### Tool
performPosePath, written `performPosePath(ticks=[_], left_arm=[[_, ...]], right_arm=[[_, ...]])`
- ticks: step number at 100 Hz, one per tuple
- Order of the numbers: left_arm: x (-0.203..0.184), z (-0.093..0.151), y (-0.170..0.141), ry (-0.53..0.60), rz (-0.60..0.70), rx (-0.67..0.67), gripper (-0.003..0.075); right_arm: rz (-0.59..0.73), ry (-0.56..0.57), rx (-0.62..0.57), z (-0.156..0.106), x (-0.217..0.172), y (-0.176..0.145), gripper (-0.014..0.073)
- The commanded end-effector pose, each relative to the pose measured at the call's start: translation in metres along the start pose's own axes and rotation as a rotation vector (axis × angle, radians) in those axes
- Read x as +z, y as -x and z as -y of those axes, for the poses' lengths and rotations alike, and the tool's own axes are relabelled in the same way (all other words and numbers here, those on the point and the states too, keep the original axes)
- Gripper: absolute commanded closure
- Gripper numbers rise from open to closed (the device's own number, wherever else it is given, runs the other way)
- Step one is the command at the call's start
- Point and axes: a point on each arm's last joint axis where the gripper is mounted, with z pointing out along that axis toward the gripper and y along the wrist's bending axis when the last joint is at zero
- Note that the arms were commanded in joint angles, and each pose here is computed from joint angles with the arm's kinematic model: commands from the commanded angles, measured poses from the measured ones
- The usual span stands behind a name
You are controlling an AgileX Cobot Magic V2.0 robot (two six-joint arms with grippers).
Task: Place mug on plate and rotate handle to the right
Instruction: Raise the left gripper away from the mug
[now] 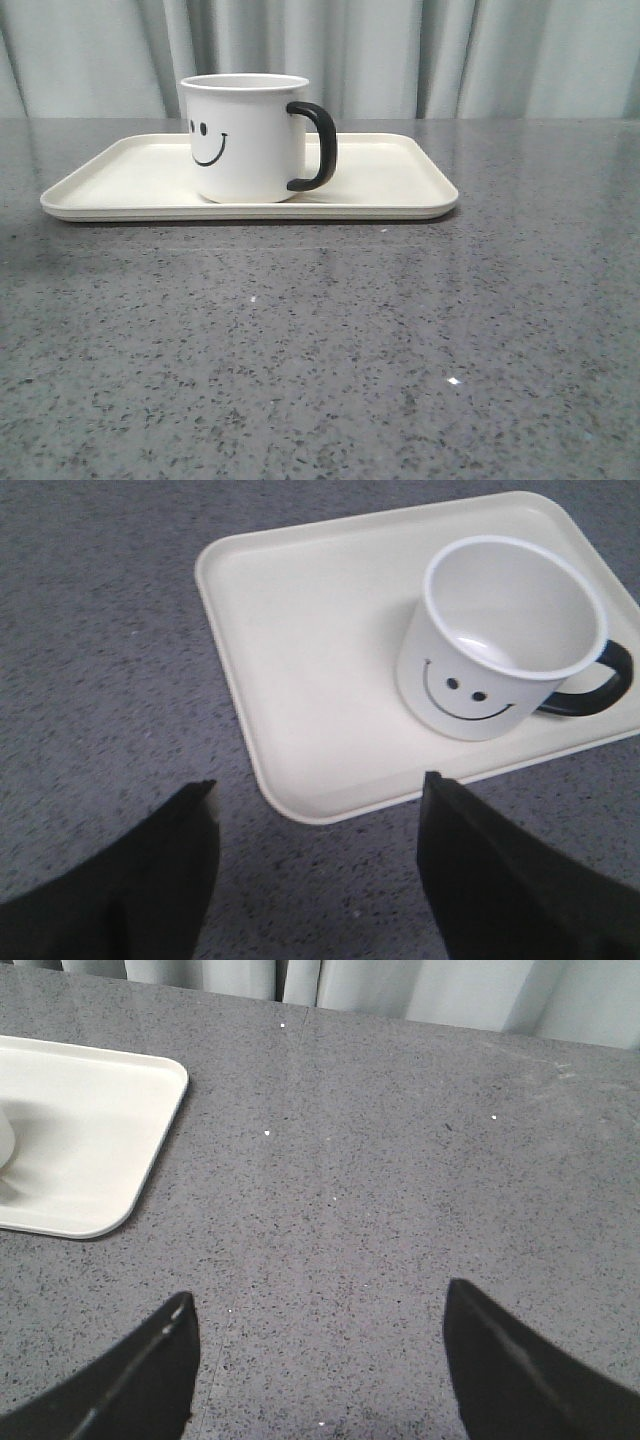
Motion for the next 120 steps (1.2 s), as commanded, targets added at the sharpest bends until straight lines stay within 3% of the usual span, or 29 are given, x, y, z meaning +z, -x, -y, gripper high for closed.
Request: performPosePath(ticks=[1, 34, 57, 90, 107, 120], left_arm=[[-0.023, -0.009, 0.0, 0.016, 0.136, -0.041, 0.029], [-0.055, -0.031, -0.052, 0.108, 0.19, -0.114, 0.029], [-0.054, -0.032, -0.061, 0.109, 0.184, -0.115, 0.029], [-0.054, -0.032, -0.061, 0.109, 0.189, -0.115, 0.029], [-0.054, -0.032, -0.061, 0.109, 0.189, -0.115, 0.029], [-0.054, -0.032, -0.061, 0.109, 0.189, -0.115, 0.029]], right_arm=[[0.091, -0.016, -0.007, 0.002, -0.004, 0.014, 0.0074], [0.099, -0.017, -0.007, 0.002, -0.004, 0.015, 0.0074], [0.106, 0.031, 0.036, -0.002, 0.0, 0.017, 0.0074], [0.002, 0.175, 0.146, -0.014, 0.059, 0.032, 0.0074], [-0.046, 0.256, 0.114, -0.027, 0.089, 0.048, 0.0074], [-0.051, 0.349, 0.068, -0.052, 0.112, 0.067, 0.0074]])
